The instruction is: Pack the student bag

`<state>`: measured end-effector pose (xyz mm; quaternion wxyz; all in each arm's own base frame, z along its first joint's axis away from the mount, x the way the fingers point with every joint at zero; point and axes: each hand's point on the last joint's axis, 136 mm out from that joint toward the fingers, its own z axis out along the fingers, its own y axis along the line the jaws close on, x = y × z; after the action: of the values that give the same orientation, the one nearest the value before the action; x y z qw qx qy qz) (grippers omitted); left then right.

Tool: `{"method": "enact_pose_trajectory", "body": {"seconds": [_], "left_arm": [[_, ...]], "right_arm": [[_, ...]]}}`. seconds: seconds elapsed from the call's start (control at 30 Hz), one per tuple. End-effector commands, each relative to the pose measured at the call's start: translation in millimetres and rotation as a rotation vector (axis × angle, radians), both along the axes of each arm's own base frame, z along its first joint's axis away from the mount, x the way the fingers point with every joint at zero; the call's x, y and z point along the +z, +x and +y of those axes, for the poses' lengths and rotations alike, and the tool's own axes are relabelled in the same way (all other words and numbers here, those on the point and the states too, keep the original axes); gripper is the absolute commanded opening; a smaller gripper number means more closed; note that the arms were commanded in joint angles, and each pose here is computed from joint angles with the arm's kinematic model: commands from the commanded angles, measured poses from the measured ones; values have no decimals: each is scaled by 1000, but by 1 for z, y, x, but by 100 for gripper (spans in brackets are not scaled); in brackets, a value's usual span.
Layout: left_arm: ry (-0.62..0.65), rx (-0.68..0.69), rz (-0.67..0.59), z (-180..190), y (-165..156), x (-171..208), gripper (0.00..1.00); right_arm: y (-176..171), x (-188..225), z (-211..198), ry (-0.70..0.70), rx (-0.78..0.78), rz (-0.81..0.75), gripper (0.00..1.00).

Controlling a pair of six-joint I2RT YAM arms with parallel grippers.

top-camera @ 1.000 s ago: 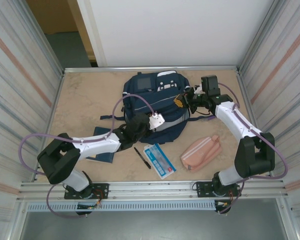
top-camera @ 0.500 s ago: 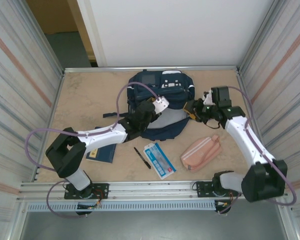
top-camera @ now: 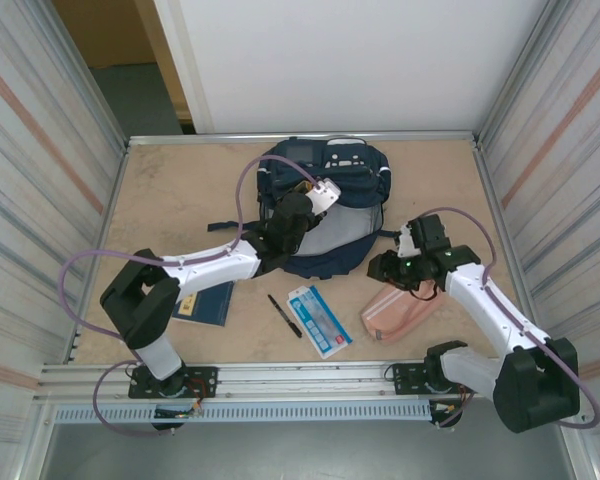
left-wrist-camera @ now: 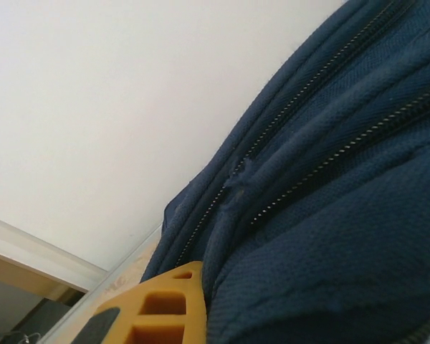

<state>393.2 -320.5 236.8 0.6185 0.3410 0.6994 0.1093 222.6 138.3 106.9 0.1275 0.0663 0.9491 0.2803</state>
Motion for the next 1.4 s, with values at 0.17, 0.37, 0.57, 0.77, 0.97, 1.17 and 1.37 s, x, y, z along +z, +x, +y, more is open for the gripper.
{"method": "enact_pose_trajectory", "body": {"seconds": [0.17, 0.37, 0.57, 0.77, 0.97, 1.17, 1.37], "left_arm": [[-267, -116, 265, -10, -36, -45, 32], [-199, -165, 348, -3, -73, -89, 44], [-213, -179, 502, 16, -114, -83, 59], [-361, -100, 568, 65, -150, -71, 71], [-556, 244, 793, 160, -168, -98, 99], [-703, 503, 801, 234, -167, -123, 99], [-795, 724, 773, 273, -169, -147, 99]], "right_arm": [[27, 15, -27, -214, -56, -169, 44], [55, 39, -33, -137, -136, -247, 46], [74, 33, -61, -13, -350, -96, 78], [79, 24, -52, 86, -350, -68, 82], [67, 35, -14, -95, -153, -219, 82], [43, 32, 51, -206, 89, -325, 82], [24, 19, 102, -214, 244, -306, 82]]}}
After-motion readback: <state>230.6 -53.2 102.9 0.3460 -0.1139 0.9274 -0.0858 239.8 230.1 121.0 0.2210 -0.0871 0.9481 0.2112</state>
